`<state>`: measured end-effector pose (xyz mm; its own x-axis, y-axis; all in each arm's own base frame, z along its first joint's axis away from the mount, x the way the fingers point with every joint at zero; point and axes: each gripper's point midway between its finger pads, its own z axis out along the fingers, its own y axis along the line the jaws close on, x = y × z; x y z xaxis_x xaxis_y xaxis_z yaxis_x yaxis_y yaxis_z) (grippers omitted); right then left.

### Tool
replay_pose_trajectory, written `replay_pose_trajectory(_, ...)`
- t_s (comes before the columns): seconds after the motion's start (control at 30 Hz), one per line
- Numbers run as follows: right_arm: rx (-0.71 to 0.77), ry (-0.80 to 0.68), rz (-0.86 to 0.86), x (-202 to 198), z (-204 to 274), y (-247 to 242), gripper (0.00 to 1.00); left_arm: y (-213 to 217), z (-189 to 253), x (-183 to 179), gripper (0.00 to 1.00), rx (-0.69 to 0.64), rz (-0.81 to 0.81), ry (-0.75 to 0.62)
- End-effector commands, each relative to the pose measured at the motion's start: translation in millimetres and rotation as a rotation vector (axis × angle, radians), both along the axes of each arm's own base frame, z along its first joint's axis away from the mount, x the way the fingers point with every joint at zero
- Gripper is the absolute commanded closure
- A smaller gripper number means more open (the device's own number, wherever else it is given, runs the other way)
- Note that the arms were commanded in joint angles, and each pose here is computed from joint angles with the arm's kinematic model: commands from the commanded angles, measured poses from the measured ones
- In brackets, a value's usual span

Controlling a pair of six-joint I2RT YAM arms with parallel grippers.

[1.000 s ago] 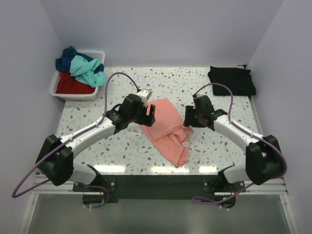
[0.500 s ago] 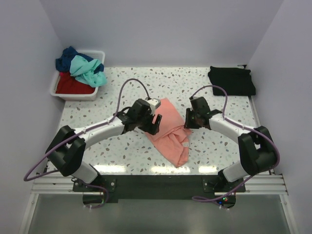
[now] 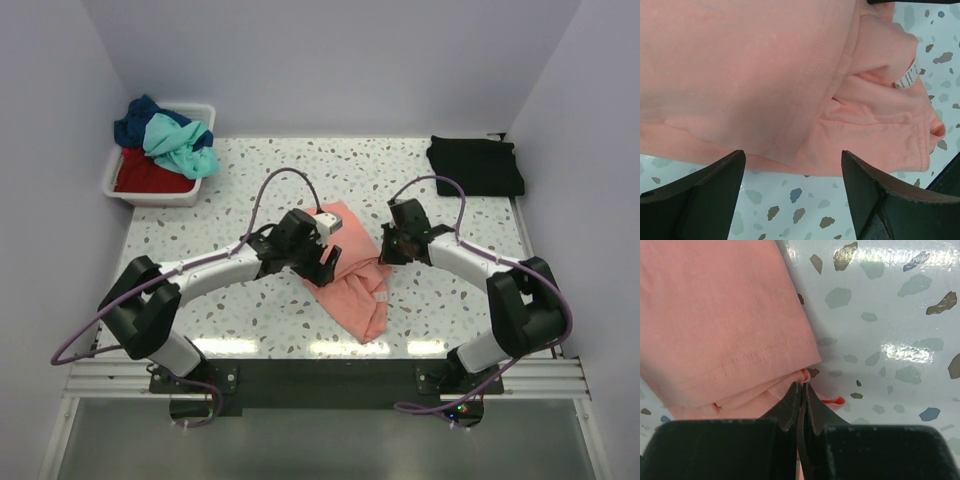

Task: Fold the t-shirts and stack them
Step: Flatten the tshirt out

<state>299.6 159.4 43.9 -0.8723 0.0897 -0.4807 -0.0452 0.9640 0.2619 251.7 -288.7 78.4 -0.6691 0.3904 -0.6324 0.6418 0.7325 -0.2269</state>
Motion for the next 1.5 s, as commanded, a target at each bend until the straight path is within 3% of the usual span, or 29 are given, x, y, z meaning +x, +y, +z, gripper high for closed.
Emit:
replay_pose_trajectory(0.0, 0.015, -0.008, 0.007, 3, 1, 5, 1.00, -20, -1, -6, 0.19, -0.030, -0.097, -0.022)
replay_pose_trajectory(0.13, 0.011, -0.011, 0.006, 4, 4, 5, 1.00, -28, -11, -8, 0.20, 0.015, -0.117, -0.037)
replay_pose_trajectory(0.27, 0.016, -0.012, 0.001, 5, 6, 6, 1.00, -22, -21, 9, 0.22, 0.075, -0.012, -0.097)
replay_pose_trajectory(0.37, 0.018, -0.010, 0.001, 5, 5, 6, 1.00, -15, -21, 27, 0.28, 0.084, 0.096, -0.168)
replay_pose_trajectory(0.5, 0.012, -0.009, 0.005, 5, 7, 5, 1.00, -10, -12, 55, 0.42, 0.068, 0.247, -0.272)
replay_pose_trajectory(0.67, -0.001, -0.020, 0.002, 7, 13, 3, 1.00, -16, -27, 59, 0.50, 0.096, 0.238, -0.259)
replay_pose_trajectory(1.0, -0.004, -0.022, -0.001, 8, 13, 2, 1.00, -13, -32, 47, 0.51, 0.092, 0.210, -0.221)
replay_pose_trajectory(1.03, -0.003, -0.019, 0.002, 7, 13, 3, 1.00, -12, -35, 47, 0.54, 0.101, 0.213, -0.220)
replay_pose_trajectory(1.17, -0.004, -0.027, 0.000, 10, 15, 3, 1.00, -8, -39, 51, 0.93, 0.127, 0.243, -0.223)
replay_pose_trajectory(1.2, -0.007, -0.023, -0.001, 9, 15, 2, 1.00, -6, -38, 54, 0.98, 0.135, 0.261, -0.233)
replay_pose_trajectory(1.47, -0.071, -0.071, -0.073, 17, 33, -14, 1.00, 32, -9, 68, 1.00, 0.255, 0.434, -0.321)
